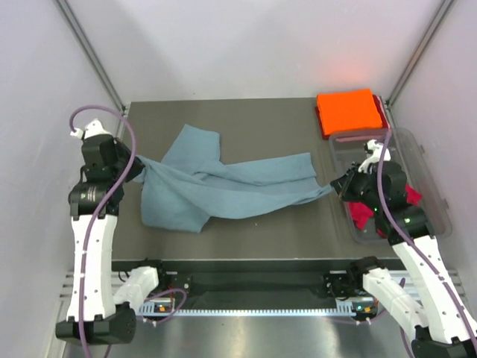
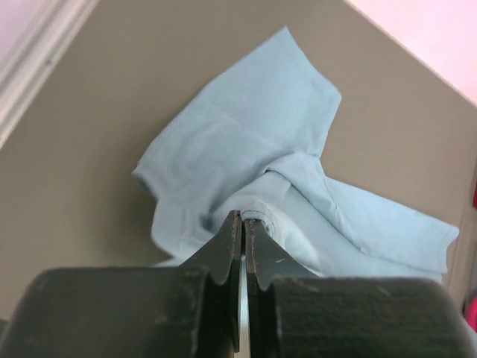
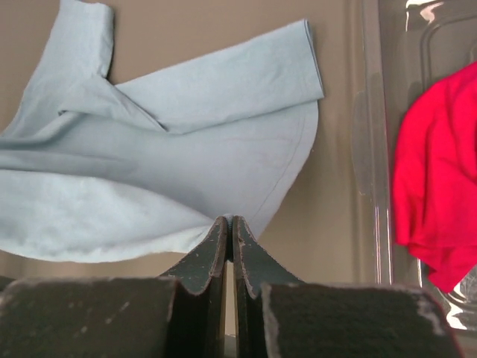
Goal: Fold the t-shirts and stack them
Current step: Flatten the tshirt out
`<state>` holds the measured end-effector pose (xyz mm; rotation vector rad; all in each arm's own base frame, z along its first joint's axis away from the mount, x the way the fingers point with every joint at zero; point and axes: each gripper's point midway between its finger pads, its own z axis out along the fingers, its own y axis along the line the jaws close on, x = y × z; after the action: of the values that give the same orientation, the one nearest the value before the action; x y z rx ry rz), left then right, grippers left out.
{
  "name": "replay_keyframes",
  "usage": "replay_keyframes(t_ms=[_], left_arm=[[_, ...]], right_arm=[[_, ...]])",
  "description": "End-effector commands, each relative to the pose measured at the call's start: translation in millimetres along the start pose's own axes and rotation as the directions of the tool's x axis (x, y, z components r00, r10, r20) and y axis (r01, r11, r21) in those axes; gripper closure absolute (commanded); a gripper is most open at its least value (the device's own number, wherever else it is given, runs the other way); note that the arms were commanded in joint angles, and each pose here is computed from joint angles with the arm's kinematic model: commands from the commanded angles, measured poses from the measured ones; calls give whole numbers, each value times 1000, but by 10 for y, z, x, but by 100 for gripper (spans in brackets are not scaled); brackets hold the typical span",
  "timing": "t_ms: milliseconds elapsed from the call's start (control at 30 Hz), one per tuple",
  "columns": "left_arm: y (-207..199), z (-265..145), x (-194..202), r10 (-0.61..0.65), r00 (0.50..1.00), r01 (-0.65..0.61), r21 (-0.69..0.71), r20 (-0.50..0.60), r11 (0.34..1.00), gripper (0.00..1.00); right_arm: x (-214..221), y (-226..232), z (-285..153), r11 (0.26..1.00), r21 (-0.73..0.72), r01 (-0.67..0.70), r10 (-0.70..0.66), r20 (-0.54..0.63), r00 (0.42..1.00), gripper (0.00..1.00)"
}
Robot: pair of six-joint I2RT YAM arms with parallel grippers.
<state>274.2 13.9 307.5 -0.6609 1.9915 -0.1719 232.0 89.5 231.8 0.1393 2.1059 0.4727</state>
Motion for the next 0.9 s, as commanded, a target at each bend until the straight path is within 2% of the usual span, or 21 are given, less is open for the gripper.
replay_keyframes(t_ms=[0, 67, 100, 133, 200, 267, 333, 367, 400, 433, 467, 500, 533, 567, 633, 667, 733, 767, 833, 867], left_arm=[[-91, 511, 106, 14, 999, -13, 32, -46, 999, 100], [-111, 858, 220, 28, 994, -25, 28, -102, 999, 100], [-210, 987, 125, 38, 996, -33, 64, -76, 997, 100], [-254, 1231, 237, 49, 991, -39, 82, -127, 996, 100], [-435, 1502, 112, 52, 995, -39, 148, -90, 988, 100], [-440, 1923, 276, 52, 986, -30, 140, -157, 990, 100], [-582, 2279, 404, 66, 970, -20, 194, -236, 981, 100], [-704, 2353, 262, 79, 972, -29, 219, -223, 975, 91], [-631, 2541, 434, 90, 953, -36, 188, -288, 982, 81], [-495, 2543, 530, 97, 933, -63, 106, -346, 992, 72], [-481, 2536, 393, 112, 935, -97, 61, -335, 993, 65], [-378, 2535, 415, 114, 931, -121, 2, -346, 993, 58], [-157, 2476, 400, 114, 932, -162, -113, -345, 980, 57], [-29, 2422, 474, 110, 926, -176, -156, -361, 972, 56], [166, 2204, 407, 109, 939, -195, -245, -326, 950, 57], [338, 2120, 612, 92, 928, -204, -287, -360, 936, 58], [538, 1912, 622, 43, 942, -167, -352, -334, 921, 58], [656, 1854, 868, 9, 927, -154, -358, -376, 921, 59], [697, 1718, 958, -34, 923, -100, -324, -384, 941, 61], [749, 1659, 1188, -70, 899, -75, -311, -431, 947, 62]], right_arm=[[23, 23, 20, 1000, -12, -21, 21, 5, 1000, 100], [38, 20, 38, 1000, -14, -18, 18, 2, 1000, 100], [44, 4, 54, 1000, -8, -14, 14, -1, 1000, 100], [36, -9, 70, 1000, -1, -11, 11, 2, 1000, 100], [59, -24, 131, 1000, 3, -9, 9, -6, 1000, 100], [103, -43, 195, 1000, 8, -14, 14, -21, 1000, 100], [126, -49, 274, 1000, 10, -17, 17, -31, 999, 100], [144, -77, 307, 1000, 22, -21, 21, -36, 999, 100], [157, -96, 349, 999, 32, -24, 25, -41, 999, 100], [161, -108, 373, 999, 38, -24, 25, -44, 999, 100], [199, -117, 404, 999, 38, -22, 24, -52, 998, 100], [211, -114, 444, 999, 33, -26, 28, -56, 998, 100], [251, -77, 468, 1000, 11, -27, 28, -72, 997, 100], [301, -79, 496, 1000, 3, -30, 30, -86, 996, 100], [349, -33, 547, 999, -27, -35, 32, -107, 994, 100], [377, -31, 584, 999, -34, -34, 30, -114, 993, 100], [384, -26, 618, 998, -42, -37, 32, -108, 994, 100], [385, -30, 665, 998, -43, -41, 36, -101, 994, 100], [373, -18, 702, 998, -50, -39, 34, -99, 995, 100], [362, -5, 735, 998, -57, -36, 31, -99, 995, 100]])
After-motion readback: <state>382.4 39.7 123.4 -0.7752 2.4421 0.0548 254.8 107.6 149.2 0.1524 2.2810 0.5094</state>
